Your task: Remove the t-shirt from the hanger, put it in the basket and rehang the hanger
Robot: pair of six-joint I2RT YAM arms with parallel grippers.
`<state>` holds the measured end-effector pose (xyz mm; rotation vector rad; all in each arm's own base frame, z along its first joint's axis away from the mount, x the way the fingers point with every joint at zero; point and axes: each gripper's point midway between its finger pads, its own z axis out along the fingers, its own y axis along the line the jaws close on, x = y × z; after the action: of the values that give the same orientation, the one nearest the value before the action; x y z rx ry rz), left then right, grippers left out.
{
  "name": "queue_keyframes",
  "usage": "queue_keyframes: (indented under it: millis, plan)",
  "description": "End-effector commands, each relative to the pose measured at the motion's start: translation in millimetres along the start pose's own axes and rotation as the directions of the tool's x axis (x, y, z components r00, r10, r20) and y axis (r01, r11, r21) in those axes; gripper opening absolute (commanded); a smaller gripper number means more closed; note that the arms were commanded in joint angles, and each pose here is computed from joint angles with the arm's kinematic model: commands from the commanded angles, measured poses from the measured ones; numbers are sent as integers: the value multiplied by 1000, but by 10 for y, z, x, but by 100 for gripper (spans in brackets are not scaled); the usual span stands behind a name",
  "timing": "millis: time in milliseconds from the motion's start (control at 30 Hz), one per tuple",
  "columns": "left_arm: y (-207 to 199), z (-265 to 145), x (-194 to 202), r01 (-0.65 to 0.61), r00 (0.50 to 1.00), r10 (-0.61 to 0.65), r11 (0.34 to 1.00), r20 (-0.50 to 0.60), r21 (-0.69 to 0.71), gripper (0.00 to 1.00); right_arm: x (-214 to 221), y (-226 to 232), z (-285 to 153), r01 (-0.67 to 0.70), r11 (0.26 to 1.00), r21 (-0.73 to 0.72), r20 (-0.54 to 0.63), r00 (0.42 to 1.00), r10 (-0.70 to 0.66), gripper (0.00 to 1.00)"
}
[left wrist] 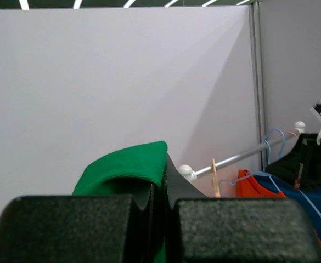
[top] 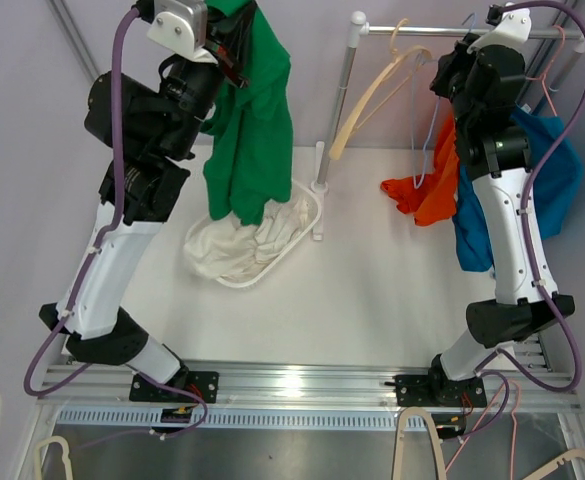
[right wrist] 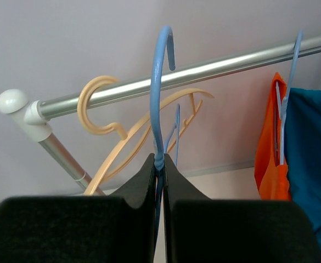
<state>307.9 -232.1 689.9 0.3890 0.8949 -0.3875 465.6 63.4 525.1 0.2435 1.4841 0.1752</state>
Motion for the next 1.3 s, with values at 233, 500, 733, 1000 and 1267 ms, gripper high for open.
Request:
queue_keyframes:
  millis: [233, 500, 733, 1000, 1267]
  plan:
    - [305, 121, 637, -57, 996, 49, 992, -71, -115, 1, -407, -88, 247, 14, 998, 63, 158, 987, -24, 0]
    - [398, -258, 1290, 24, 977, -74, 971, -199, -239, 1, -287, -44, 581, 23, 998, 66, 169, 985, -34, 0]
    - [1140, -951, 2025, 92, 903, -318, 800, -289, -593, 1, -18, 62, 902, 9, 1000, 26, 141, 990, -12, 0]
    - [1406, -1285, 2255, 114, 863, -400, 750, -309, -651, 1, 257, 72, 1063, 28, 999, 25, 99, 995, -30, 0]
    - [360, -1768, 3612, 323, 598, -673, 699, -434, -639, 1, 462, 6, 1094, 12, 999, 50, 49, 999, -14, 0]
